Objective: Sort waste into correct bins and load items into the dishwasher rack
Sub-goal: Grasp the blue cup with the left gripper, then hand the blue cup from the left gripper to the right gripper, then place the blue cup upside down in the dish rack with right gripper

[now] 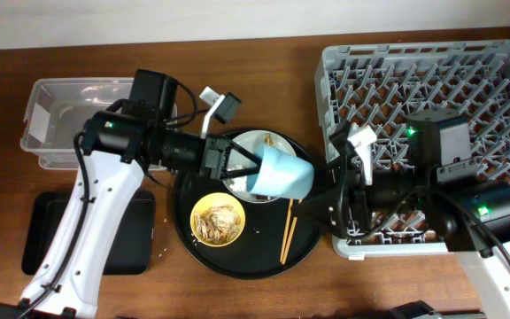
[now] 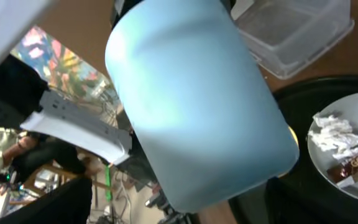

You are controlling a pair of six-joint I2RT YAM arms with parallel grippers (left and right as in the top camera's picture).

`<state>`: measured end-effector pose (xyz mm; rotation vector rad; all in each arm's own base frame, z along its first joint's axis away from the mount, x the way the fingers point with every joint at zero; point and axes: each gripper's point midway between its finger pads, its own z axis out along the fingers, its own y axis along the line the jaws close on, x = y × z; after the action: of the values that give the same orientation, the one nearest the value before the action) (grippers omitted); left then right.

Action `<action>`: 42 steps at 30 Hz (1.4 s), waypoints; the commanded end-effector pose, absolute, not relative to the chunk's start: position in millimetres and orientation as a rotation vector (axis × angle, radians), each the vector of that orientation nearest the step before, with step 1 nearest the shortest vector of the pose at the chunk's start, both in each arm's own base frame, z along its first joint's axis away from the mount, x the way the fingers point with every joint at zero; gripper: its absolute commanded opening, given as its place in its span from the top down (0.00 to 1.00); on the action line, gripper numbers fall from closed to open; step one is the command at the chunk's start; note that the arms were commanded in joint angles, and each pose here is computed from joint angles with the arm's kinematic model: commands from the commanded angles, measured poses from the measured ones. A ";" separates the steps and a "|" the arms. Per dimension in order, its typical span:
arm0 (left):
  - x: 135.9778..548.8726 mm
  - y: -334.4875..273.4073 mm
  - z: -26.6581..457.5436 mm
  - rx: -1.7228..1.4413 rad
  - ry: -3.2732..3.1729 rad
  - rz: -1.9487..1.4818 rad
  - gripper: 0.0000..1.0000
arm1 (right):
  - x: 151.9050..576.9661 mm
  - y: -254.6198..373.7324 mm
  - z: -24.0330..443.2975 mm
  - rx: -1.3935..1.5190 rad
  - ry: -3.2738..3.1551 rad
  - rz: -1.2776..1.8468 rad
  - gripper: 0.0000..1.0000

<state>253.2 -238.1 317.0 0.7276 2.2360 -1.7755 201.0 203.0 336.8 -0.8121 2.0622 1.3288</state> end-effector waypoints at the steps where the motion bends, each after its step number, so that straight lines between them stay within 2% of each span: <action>1: 238.0 -245.2 328.8 0.770 2.175 -1.898 1.00 | 208.4 212.2 345.7 -0.834 2.014 1.339 0.11; 4: 236.2 -244.7 328.6 0.758 2.187 -1.908 1.00 | 213.5 211.6 346.2 -0.783 2.040 1.336 0.12; 7: 238.3 -240.5 337.6 0.739 2.134 -1.961 1.00 | 225.8 197.0 319.2 -0.623 2.226 1.191 0.12; 10: 240.8 -238.0 337.5 0.730 2.131 -1.954 1.00 | 225.8 196.7 319.4 -0.626 2.223 1.186 0.12; 12: 240.5 -237.7 337.9 0.730 2.130 -1.952 1.00 | 225.3 199.0 323.0 -0.656 2.193 1.198 0.12; 15: 239.7 -238.5 337.9 0.734 2.131 -1.954 1.00 | 207.1 213.8 349.3 -0.853 1.987 1.352 0.10; 21: 234.1 -244.3 337.3 0.773 2.127 -1.956 1.00 | 204.4 219.5 363.8 -0.914 1.883 1.414 0.10; 22: 234.0 -244.5 337.2 0.784 2.119 -1.950 1.00 | 202.6 220.2 364.3 -0.919 1.880 1.432 0.15; 25: 235.1 -244.5 336.1 0.789 2.118 -1.938 1.00 | 197.7 220.0 363.0 -0.915 1.896 1.469 0.38; 28: 235.5 -244.6 336.4 0.793 2.113 -1.934 0.98 | 198.1 216.8 361.3 -0.893 1.917 1.470 0.50; 29: 236.5 -244.5 333.7 0.793 2.128 -1.915 0.74 | 200.6 211.7 360.5 -0.864 1.932 1.452 0.51; 30: 238.7 -243.8 327.5 0.790 2.163 -1.869 0.40 | 205.8 203.1 358.7 -0.814 1.957 1.412 0.52; 31: 240.5 -242.7 320.9 0.785 2.203 -1.824 0.33 | 209.0 197.3 356.4 -0.779 1.980 1.383 0.52; 32: 242.7 -240.8 312.4 0.777 2.253 -1.766 0.08 | 215.5 184.1 351.1 -0.695 2.033 1.322 0.52; 33: 249.4 -230.6 283.8 0.718 2.442 -1.563 0.01 | 229.5 144.2 332.6 -0.437 2.183 1.148 0.52; 36: 256.4 -217.5 260.5 0.634 2.599 -1.372 0.01 | 236.1 88.7 305.0 -0.134 2.338 0.896 0.52; 39: 259.6 -210.0 250.0 0.607 2.660 -1.270 0.01 | 222.6 4.5 256.1 0.355 2.575 0.461 0.52; 41: 260.6 -207.5 245.3 0.607 2.682 -1.220 0.01 | 207.2 -21.5 234.5 0.575 2.686 0.296 0.52; 42: 261.4 -205.4 240.4 0.587 2.715 -1.169 0.01 | 205.7 -22.8 228.7 0.591 2.723 0.287 0.52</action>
<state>256.3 -215.6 255.9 0.6233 2.6245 -1.3540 214.0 24.3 255.0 0.3462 2.6029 0.6273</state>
